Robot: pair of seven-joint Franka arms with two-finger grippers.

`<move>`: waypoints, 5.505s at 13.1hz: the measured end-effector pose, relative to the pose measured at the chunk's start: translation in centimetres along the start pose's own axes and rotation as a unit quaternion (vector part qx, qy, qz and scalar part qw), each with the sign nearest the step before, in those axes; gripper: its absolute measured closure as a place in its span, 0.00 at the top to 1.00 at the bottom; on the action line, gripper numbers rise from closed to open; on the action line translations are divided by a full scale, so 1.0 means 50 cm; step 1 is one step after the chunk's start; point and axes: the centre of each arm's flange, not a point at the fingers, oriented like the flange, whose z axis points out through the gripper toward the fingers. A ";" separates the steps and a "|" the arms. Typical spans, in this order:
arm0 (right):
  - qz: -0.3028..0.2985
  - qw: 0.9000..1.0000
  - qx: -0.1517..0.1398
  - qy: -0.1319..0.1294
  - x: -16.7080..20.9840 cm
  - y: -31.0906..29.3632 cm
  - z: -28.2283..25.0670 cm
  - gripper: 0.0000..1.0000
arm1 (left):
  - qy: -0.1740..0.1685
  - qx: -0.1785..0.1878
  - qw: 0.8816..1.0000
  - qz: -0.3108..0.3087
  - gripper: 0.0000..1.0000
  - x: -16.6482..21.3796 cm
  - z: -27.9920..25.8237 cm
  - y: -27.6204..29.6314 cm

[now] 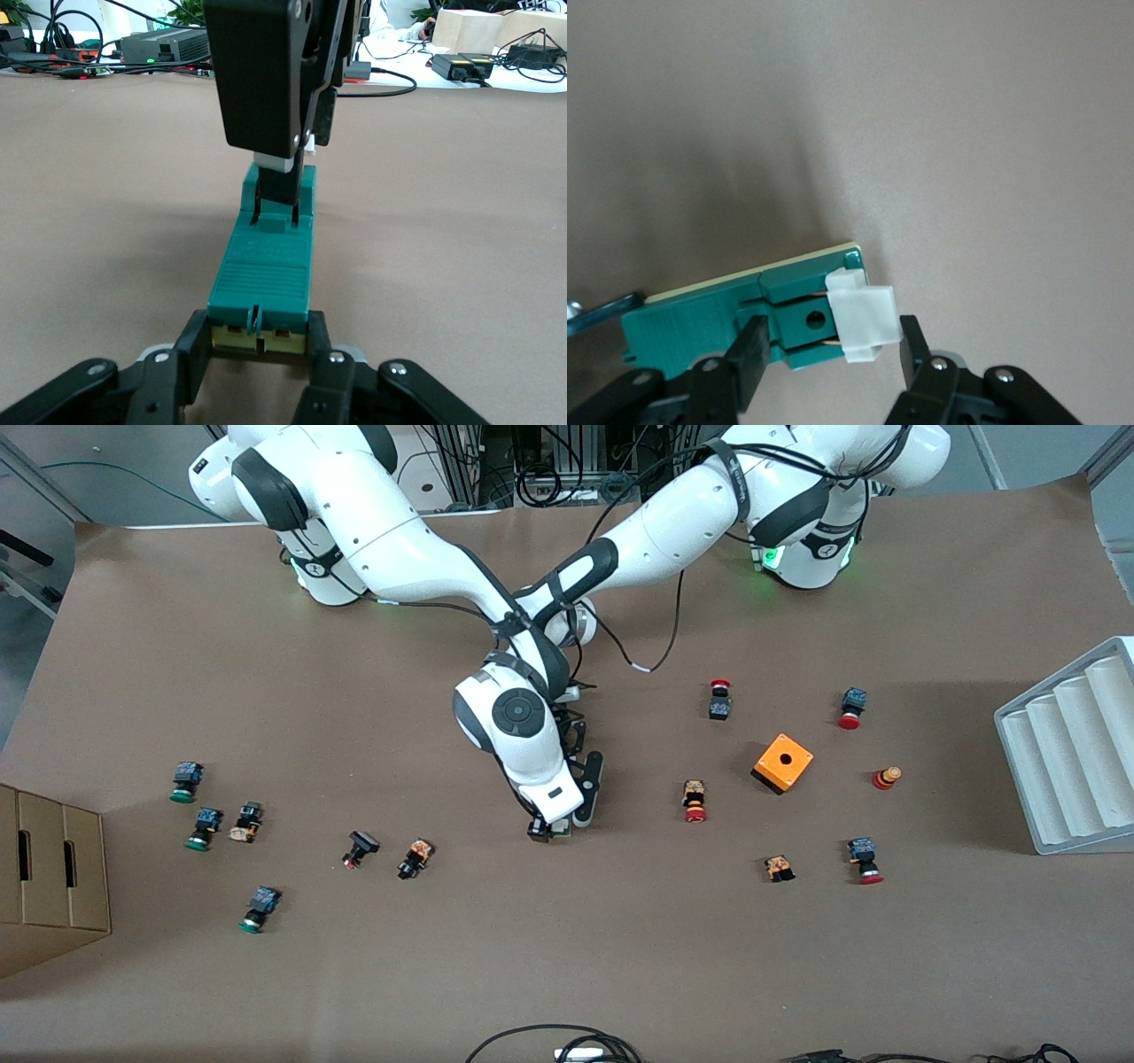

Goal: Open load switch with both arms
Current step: 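Push the white lever along the switch body with the right gripper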

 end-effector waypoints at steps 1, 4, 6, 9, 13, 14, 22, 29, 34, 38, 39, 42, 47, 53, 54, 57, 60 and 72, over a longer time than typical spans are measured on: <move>0.000 1.000 0.000 0.000 0.001 -0.001 -0.001 0.67 | 0.000 0.000 1.000 0.000 0.48 0.000 0.000 0.000; -0.001 1.000 0.000 0.000 0.001 -0.001 -0.002 0.66 | 0.000 0.000 1.000 -0.001 0.48 0.000 0.000 0.000; -0.001 1.000 0.001 -0.002 0.001 -0.001 -0.005 0.66 | 0.000 0.000 1.000 -0.001 0.48 0.000 0.000 0.000; -0.003 1.000 0.005 -0.005 0.006 -0.008 -0.016 0.66 | 0.000 0.000 1.000 -0.001 0.48 0.000 0.000 0.000; -0.008 1.000 0.007 -0.006 0.014 -0.019 -0.024 0.66 | 0.000 0.000 1.000 -0.001 0.48 0.000 0.000 0.000; -0.008 1.000 0.007 -0.005 0.015 -0.020 -0.026 0.66 | 0.000 0.000 1.000 -0.001 0.48 0.000 0.000 0.000; -0.010 1.000 0.015 -0.013 0.016 -0.026 -0.035 0.65 | 0.000 0.000 1.000 -0.001 0.48 0.000 0.000 0.000; -0.011 1.000 0.022 -0.019 0.017 -0.029 -0.054 0.65 | 0.000 0.000 1.000 -0.001 0.48 0.000 0.000 0.000; -0.011 0.999 0.022 -0.020 0.017 -0.030 -0.054 0.65 | 0.000 0.000 1.000 -0.001 0.48 0.000 0.000 0.000; -0.012 0.999 0.025 -0.023 0.017 -0.033 -0.056 0.65 | 0.000 0.000 1.000 -0.001 0.48 0.000 0.000 0.000; -0.012 0.999 0.026 -0.024 0.017 -0.033 -0.057 0.64 | 0.000 0.000 1.000 -0.001 0.48 0.000 0.000 0.000; -0.013 0.999 0.030 -0.027 0.017 -0.037 -0.060 0.64 | 0.000 0.000 1.000 -0.001 0.48 0.000 0.000 0.000; -0.014 0.998 0.040 -0.039 0.015 -0.044 -0.067 0.64 | 0.000 0.000 1.000 -0.001 0.48 0.000 0.000 0.000; -0.017 0.998 0.045 -0.044 0.017 -0.054 -0.073 0.64 | 0.000 0.000 1.000 -0.001 0.48 0.000 0.000 0.000; -0.017 0.998 0.045 -0.044 0.017 -0.055 -0.073 0.64 | 0.000 0.000 1.000 -0.001 0.48 0.000 0.000 0.000; -0.018 0.998 0.046 -0.045 0.017 -0.056 -0.073 0.63 | 0.000 0.000 1.000 -0.001 0.48 0.000 0.000 0.000; -0.017 0.998 0.047 -0.046 0.014 -0.058 -0.069 0.63 | 0.000 0.000 1.000 -0.001 0.48 0.000 0.000 0.000; -0.020 0.997 0.053 -0.052 0.008 -0.073 -0.064 0.63 | 0.000 0.000 1.000 -0.001 0.48 0.000 0.000 0.000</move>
